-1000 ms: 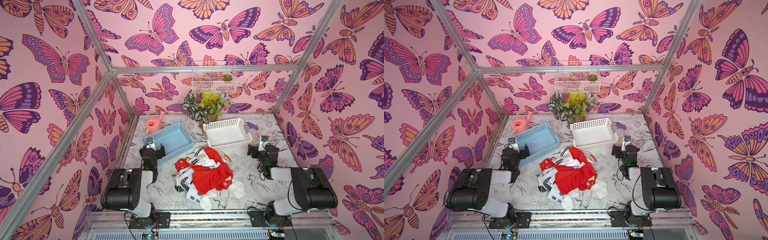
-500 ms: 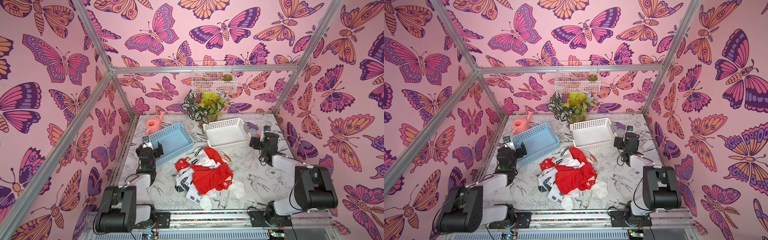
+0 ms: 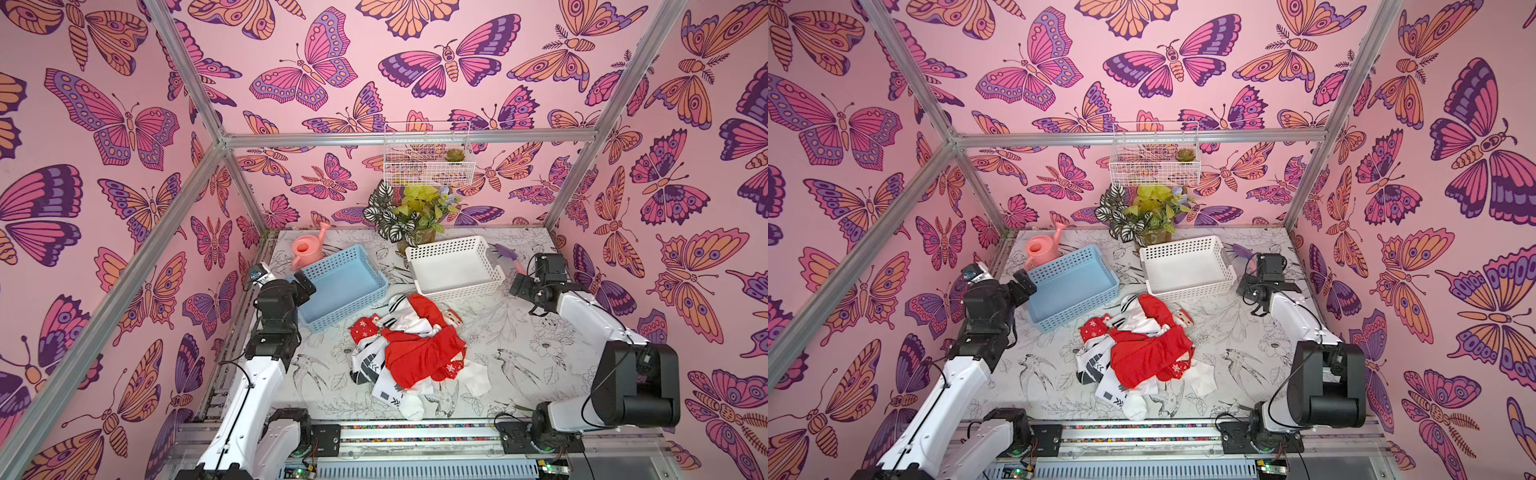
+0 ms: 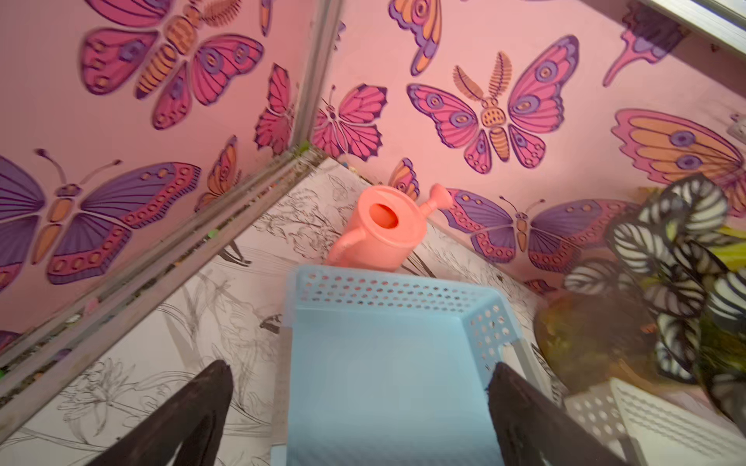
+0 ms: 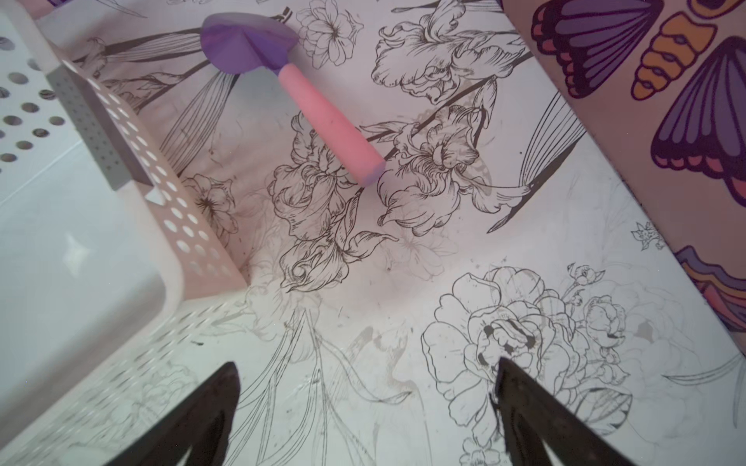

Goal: Sort the socks into the basket by color
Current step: Pick up the sock at the center of the board.

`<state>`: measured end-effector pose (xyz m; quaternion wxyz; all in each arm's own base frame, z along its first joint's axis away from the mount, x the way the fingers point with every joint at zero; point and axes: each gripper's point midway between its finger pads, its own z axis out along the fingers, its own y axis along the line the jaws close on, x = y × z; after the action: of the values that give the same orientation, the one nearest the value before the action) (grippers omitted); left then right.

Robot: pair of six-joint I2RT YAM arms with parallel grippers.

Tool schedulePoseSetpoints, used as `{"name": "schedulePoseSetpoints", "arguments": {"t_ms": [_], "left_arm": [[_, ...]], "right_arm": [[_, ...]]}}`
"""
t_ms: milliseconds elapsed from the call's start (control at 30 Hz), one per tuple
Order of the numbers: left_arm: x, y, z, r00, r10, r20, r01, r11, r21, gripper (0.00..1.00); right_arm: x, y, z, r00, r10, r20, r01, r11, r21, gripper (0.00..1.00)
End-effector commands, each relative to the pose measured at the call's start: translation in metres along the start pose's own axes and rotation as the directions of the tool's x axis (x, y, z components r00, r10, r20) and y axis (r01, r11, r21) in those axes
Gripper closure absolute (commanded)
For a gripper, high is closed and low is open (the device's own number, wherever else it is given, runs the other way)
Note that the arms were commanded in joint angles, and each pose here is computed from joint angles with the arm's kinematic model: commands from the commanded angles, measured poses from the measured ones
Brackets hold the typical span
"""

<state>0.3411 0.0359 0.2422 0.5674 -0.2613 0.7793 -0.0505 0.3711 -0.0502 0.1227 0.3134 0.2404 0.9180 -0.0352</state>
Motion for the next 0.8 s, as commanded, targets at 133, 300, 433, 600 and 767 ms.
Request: {"name": "schedulePoseSetpoints", "arguments": {"t_ms": [133, 300, 433, 600, 767], "left_arm": [[0.014, -0.065, -0.008, 0.967, 0.158, -0.199, -0.123, 0.976, 0.178, 0.0], [0.024, -0.101, -0.004, 0.918, 0.284, -0.276, -0.225, 0.948, 0.227, 0.0], [0.044, -0.128, -0.005, 0.868, 0.377, -0.322, -0.288, 0.912, 0.291, 0.0], [0.076, -0.151, -0.004, 0.815, 0.407, -0.412, -0.264, 0.894, 0.362, 0.0], [0.089, -0.165, -0.013, 0.772, 0.484, -0.412, -0.316, 0.854, 0.413, 0.0]], "right_arm": [[0.007, 0.019, -0.076, 0.994, -0.104, 0.029, 0.106, 0.992, -0.069, 0.01], [0.031, 0.057, -0.104, 0.963, -0.269, 0.034, 0.27, 0.948, -0.166, 0.05], [0.059, 0.097, -0.125, 0.906, -0.421, 0.037, 0.416, 0.872, -0.258, 0.2], [0.095, 0.137, -0.153, 0.851, -0.524, 0.037, 0.495, 0.775, -0.393, 0.42], [0.126, 0.159, -0.168, 0.8, -0.6, 0.006, 0.53, 0.702, -0.476, 0.47]]}}
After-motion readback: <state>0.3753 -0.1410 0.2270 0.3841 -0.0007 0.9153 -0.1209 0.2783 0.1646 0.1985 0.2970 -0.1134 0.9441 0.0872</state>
